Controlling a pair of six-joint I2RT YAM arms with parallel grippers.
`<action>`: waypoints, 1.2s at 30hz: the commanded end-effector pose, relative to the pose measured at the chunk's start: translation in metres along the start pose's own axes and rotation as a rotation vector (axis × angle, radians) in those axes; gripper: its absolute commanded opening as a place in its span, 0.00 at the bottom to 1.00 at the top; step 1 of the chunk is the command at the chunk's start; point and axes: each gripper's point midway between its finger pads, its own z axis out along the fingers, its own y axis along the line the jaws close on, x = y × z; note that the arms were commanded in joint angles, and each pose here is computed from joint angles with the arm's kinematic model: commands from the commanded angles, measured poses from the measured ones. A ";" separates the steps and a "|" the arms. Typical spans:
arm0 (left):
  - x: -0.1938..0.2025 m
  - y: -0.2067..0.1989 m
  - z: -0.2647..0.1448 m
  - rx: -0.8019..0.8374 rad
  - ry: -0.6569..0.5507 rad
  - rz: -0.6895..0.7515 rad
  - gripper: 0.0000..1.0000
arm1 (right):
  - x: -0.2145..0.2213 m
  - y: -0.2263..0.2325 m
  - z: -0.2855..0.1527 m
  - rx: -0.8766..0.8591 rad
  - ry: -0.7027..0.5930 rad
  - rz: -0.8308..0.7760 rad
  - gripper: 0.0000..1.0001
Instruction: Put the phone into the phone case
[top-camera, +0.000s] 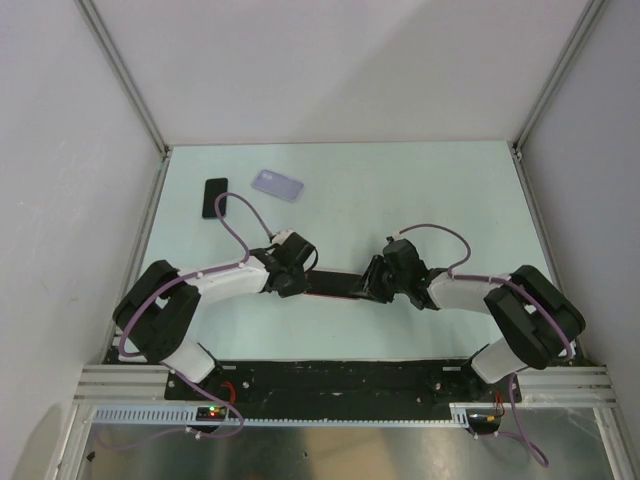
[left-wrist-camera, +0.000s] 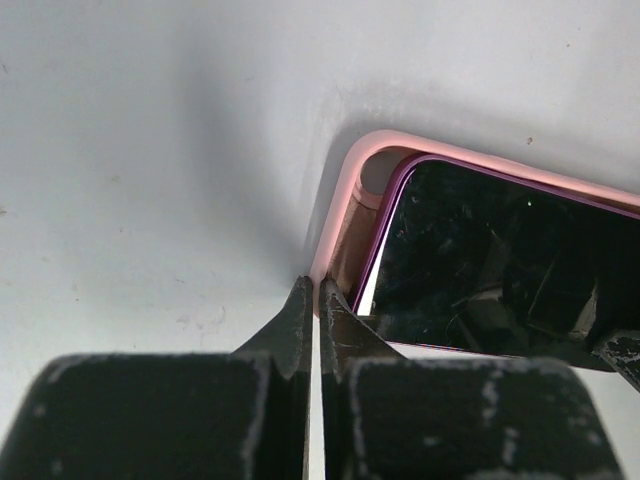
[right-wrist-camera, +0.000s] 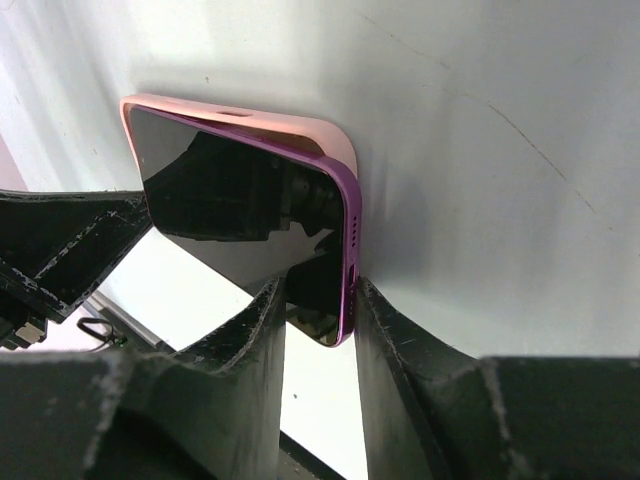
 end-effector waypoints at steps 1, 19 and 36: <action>0.028 -0.034 -0.002 0.139 0.122 0.026 0.00 | -0.017 0.007 -0.005 0.029 -0.108 -0.090 0.28; 0.029 -0.035 -0.003 0.154 0.129 0.069 0.00 | -0.015 0.022 0.003 0.135 -0.131 -0.239 0.21; -0.011 -0.058 -0.033 0.234 -0.016 0.116 0.33 | 0.002 0.008 0.007 0.159 -0.007 -0.244 0.20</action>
